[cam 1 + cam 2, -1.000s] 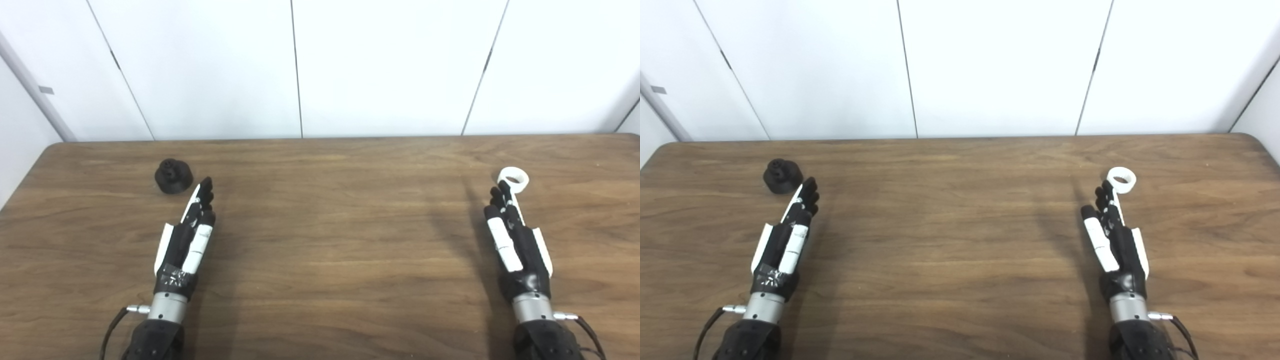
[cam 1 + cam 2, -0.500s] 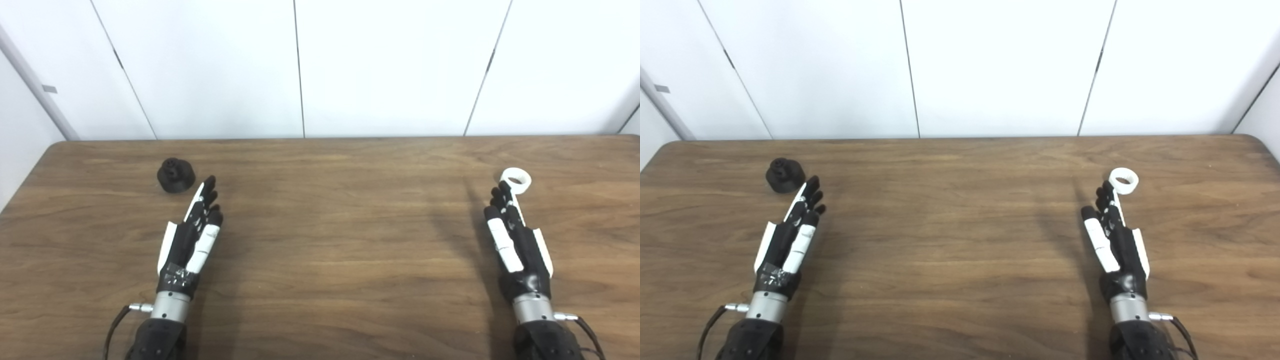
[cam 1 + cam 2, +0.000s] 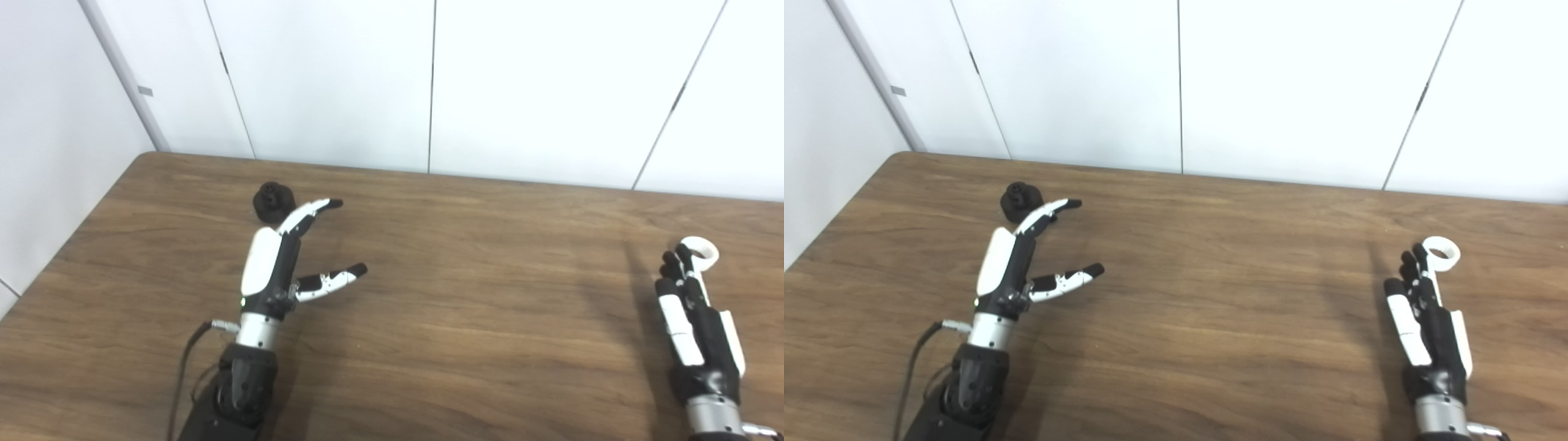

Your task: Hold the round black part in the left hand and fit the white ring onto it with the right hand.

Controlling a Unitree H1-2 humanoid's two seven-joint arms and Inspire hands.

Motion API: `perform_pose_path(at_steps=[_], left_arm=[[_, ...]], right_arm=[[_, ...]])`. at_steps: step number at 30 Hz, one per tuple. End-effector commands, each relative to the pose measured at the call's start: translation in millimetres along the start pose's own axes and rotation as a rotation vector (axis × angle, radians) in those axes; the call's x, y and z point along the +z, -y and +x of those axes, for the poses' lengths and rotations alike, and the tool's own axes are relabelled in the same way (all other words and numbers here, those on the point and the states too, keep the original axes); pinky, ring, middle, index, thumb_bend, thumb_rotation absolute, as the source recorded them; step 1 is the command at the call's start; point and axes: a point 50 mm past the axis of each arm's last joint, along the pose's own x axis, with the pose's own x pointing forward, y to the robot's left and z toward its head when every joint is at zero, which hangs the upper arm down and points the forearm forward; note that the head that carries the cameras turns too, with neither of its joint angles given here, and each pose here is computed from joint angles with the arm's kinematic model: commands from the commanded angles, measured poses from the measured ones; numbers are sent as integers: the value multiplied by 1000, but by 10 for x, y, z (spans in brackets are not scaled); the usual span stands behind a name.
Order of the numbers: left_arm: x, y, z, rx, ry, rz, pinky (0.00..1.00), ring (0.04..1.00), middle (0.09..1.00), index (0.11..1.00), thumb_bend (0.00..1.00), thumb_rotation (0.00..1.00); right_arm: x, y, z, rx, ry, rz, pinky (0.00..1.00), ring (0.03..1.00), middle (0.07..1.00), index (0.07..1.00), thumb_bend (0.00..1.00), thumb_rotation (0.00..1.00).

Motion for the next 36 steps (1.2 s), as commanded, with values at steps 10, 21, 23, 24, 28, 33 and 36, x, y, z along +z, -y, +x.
perform_pose_path(at_steps=[10,21,23,24,28,33,36], left_arm=[[-331,-126,165,129,145,313,860,936,896,823,884,213],[-673,-315,462,167,-35,417,997,990,975,957,890,413],[-745,-345,494,189,-79,402,1000,997,985,971,904,409],[-786,-363,513,195,-109,394,1000,999,990,978,920,401],[-942,-435,577,191,-220,385,1000,1000,1000,1000,957,413],[-1076,-495,609,166,-319,354,1000,1000,1000,1000,997,398],[-1124,-513,622,151,-350,342,1000,1000,1000,1000,1000,406]], right_arm=[[8,81,55,8,35,18,974,996,977,990,492,709],[-52,81,42,4,40,34,1000,1000,984,992,471,685],[-61,78,39,3,43,20,1000,1000,986,994,461,687],[-66,78,40,4,43,23,995,1000,980,991,451,700],[-77,74,41,10,40,61,1000,1000,997,1000,423,666],[-78,85,23,8,43,54,1000,1000,985,996,430,688],[-81,102,25,12,49,63,1000,1000,992,999,421,668]])
